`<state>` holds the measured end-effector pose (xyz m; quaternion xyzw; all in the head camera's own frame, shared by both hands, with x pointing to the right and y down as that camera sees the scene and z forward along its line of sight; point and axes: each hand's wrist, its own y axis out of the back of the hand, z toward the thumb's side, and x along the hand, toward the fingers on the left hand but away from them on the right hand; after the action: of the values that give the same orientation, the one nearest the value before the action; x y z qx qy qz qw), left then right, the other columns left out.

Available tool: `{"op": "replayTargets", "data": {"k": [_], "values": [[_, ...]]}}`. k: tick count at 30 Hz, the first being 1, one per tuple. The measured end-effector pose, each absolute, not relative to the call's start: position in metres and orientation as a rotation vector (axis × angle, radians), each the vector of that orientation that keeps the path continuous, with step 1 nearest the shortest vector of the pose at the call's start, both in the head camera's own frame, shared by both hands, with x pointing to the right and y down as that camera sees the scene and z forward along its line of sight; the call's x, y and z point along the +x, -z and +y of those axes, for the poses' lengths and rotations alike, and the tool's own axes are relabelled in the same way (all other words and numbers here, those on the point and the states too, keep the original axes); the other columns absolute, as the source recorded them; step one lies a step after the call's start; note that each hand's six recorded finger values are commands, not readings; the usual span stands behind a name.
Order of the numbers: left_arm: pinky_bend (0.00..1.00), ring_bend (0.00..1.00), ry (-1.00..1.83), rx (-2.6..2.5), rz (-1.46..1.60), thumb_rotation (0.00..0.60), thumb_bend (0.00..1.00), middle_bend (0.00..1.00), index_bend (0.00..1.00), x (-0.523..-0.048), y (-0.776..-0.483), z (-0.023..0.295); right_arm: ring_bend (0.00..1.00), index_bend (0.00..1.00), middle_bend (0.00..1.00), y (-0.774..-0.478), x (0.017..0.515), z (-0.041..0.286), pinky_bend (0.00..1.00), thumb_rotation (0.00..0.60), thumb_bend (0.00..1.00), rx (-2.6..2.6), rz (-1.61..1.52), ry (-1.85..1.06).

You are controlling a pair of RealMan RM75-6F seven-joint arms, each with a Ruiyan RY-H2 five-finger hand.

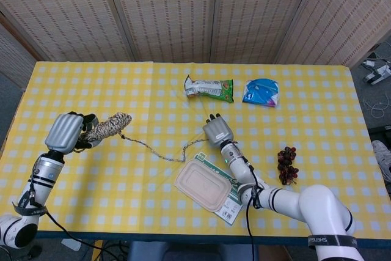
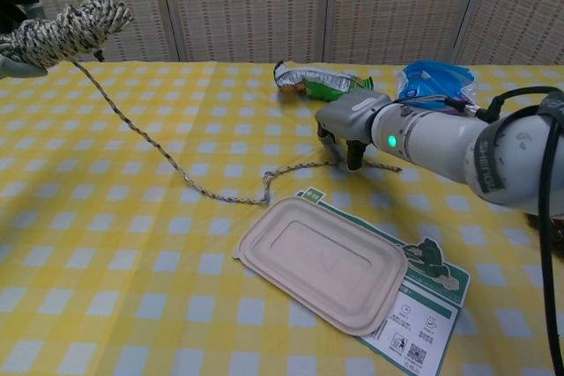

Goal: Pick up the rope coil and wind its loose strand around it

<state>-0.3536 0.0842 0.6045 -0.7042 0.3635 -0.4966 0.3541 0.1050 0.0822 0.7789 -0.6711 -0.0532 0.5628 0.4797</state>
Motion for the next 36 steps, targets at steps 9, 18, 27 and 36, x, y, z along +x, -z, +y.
{"op": "replayTargets", "data": {"k": [9,18,27,36], "values": [[0.45,0.57,1.285,-1.800,0.982,0.600,0.25,0.74,0.77,-0.360,-0.599,0.076,0.14,0.58,0.32,-0.773,0.107,0.082,0.21,0.600,0.43,-1.652,-0.141,-1.365],[0.45,0.57,1.319,-1.802,1.105,0.600,0.25,0.74,0.77,-0.373,-0.592,0.059,0.14,0.58,0.33,-0.739,0.111,0.078,0.21,0.600,0.44,-1.687,-0.204,-1.296],[0.45,0.57,1.373,-1.808,1.172,0.600,0.25,0.75,0.77,-0.371,-0.596,0.049,0.15,0.59,0.34,-0.671,0.107,0.081,0.21,0.600,0.45,-1.722,-0.283,-1.122],[0.45,0.57,1.469,-1.781,1.078,0.600,0.25,0.75,0.77,-0.344,-0.613,0.051,0.15,0.59,0.35,-0.595,0.079,0.094,0.21,0.600,0.45,-1.745,-0.336,-0.871]]}}
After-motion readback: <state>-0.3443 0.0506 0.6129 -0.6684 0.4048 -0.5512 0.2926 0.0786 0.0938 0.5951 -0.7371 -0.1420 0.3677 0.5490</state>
